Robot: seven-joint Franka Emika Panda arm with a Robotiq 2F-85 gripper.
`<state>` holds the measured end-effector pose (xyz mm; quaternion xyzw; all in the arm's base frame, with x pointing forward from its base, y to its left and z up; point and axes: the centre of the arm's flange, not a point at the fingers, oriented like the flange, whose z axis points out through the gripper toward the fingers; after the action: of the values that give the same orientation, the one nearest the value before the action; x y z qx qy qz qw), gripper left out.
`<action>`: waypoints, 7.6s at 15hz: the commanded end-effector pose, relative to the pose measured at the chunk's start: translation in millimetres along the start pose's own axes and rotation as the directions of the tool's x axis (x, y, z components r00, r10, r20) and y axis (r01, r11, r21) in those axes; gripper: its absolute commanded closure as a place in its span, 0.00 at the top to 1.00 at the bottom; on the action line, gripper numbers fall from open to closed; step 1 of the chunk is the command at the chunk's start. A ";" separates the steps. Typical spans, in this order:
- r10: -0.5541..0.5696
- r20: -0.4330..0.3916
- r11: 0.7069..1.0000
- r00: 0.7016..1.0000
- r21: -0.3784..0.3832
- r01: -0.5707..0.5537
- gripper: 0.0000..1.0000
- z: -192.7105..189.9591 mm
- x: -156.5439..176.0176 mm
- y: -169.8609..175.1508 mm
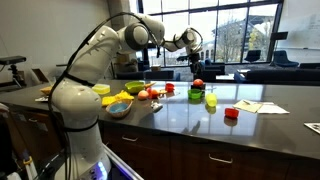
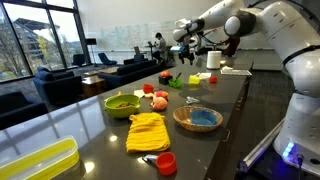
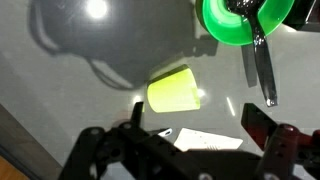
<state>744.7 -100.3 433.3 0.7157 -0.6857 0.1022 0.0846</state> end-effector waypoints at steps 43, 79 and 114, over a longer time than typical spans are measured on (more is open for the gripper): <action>0.212 -0.044 0.943 0.976 0.272 -0.192 1.00 13.5 4.4 -51.1; -0.133 0.059 0.990 0.989 0.051 0.130 1.00 52.2 3.2 -63.0; -0.071 0.041 0.997 0.997 0.046 0.069 1.00 127.8 -0.6 -114.8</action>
<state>813.7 -115.8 303.6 0.7035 -0.6935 0.1485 0.0466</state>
